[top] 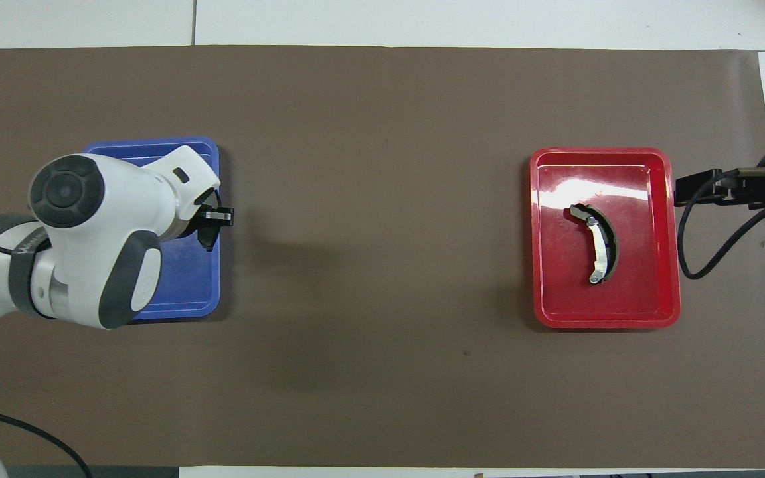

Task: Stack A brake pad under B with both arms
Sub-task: 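Lift the dark pad with the left gripper while the right gripper reaches the curved pad, then set the dark pad mid-table with the left gripper while the right gripper grasps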

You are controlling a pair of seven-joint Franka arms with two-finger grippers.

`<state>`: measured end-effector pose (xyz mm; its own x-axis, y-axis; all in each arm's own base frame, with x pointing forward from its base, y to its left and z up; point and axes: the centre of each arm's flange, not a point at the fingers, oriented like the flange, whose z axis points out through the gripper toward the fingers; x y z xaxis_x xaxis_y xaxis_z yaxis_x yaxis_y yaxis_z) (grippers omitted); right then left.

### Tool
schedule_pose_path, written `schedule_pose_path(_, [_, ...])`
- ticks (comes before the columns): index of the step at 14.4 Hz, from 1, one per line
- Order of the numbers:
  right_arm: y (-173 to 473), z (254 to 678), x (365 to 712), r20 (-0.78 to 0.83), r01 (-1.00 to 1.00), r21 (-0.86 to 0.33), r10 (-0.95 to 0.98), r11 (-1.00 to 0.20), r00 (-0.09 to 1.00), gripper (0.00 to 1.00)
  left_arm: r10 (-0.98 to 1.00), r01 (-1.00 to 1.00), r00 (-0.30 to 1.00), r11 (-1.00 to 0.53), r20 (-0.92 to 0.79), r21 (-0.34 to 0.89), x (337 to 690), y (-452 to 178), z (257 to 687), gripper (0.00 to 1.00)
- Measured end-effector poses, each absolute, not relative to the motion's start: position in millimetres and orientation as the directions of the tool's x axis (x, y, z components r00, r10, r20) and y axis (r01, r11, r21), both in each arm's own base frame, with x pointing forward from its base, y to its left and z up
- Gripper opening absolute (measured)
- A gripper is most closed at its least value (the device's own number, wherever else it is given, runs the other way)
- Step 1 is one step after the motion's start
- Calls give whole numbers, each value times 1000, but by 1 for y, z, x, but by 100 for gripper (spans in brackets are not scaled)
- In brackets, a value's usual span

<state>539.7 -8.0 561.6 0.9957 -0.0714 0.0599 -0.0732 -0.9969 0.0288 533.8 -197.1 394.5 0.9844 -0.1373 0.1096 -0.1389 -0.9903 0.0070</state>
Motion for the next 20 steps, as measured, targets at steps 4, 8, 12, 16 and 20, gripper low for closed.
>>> schedule_pose_path(4, [-5, 475, 530, 22, -13, 14, -12, -1000, 1000, 100, -98, -101, 990, -995, 102, 26, 510, -303, 382, 41])
schedule_pose_path(8, [-9, 380, 530, 80, 50, -7, 50, -999, 996, 100, -60, -63, 995, -998, 85, 28, 499, -384, 352, 41])
schedule_pose_path(12, [-23, 331, 523, 58, 97, 0, 97, -995, 994, 100, -90, -94, 991, -995, 99, 39, 492, -433, 321, 41])
schedule_pose_path(16, [-23, 313, 519, 68, 103, 1, 103, -995, 992, 98, -118, -124, 987, -991, 106, 44, 480, -451, 304, 43])
schedule_pose_path(20, [-17, 297, 520, 67, 83, -29, 81, -996, 994, 97, -115, -120, 988, -992, 106, 42, 482, -449, 304, 71])
